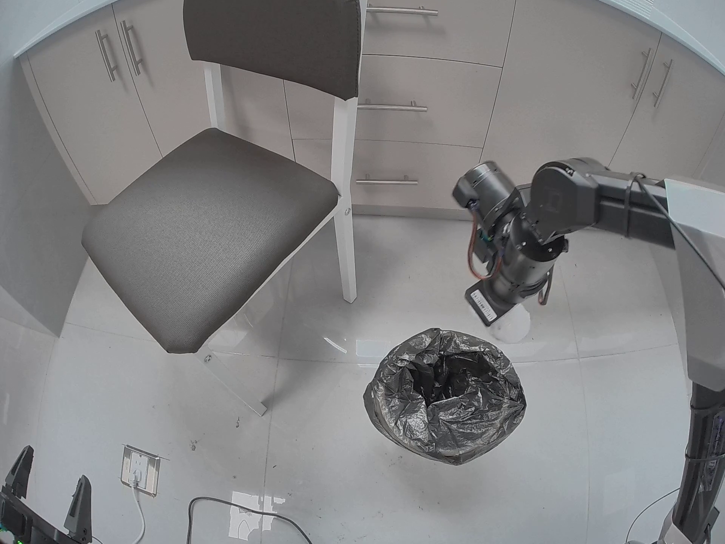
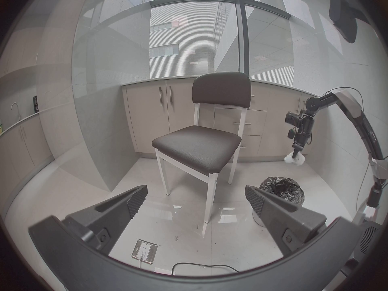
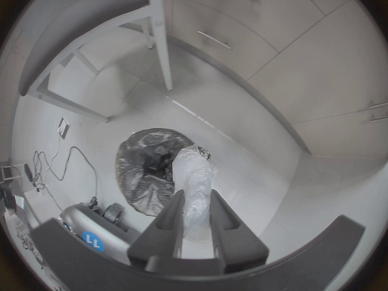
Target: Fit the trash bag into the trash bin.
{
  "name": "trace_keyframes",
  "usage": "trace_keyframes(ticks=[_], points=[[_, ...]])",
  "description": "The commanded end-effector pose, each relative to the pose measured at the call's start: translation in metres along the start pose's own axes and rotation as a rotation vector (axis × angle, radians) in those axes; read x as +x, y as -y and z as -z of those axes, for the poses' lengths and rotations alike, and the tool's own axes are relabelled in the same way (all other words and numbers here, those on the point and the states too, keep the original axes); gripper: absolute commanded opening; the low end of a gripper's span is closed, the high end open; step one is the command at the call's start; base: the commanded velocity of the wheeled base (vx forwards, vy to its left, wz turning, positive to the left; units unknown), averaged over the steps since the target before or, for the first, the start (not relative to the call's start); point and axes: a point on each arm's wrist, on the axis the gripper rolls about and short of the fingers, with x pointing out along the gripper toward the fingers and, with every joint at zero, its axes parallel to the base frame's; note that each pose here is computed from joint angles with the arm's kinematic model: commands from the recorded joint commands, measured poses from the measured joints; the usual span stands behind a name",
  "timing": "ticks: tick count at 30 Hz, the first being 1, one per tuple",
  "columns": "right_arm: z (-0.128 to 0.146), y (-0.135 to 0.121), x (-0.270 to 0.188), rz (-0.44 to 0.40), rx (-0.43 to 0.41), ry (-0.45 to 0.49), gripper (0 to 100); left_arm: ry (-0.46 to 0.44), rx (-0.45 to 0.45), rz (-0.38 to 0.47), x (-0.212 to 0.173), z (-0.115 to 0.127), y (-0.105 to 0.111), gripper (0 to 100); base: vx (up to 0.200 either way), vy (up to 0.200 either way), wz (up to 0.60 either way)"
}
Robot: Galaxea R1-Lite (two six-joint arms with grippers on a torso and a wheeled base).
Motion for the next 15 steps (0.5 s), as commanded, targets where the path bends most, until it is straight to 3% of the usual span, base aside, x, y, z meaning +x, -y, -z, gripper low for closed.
trace_keyframes(ticks=[1, 5, 15], points=[[0.006, -0.059, 0.033, -0.087, -0.038, -0.093, 0, 0.000, 0.000, -0.001, 0.000, 0.005, 0.000, 100, 0.000, 0.000, 0.00], [0.010, -0.079, 0.061, -0.195, -0.001, -0.143, 0, 0.000, 0.000, -0.001, 0.000, 0.005, 0.000, 100, 0.000, 0.000, 0.00], [0.011, -0.096, 0.109, -0.187, 0.059, -0.121, 0, -0.001, 0.000, -0.001, 0.000, 0.005, 0.000, 100, 0.000, 0.000, 0.00]])
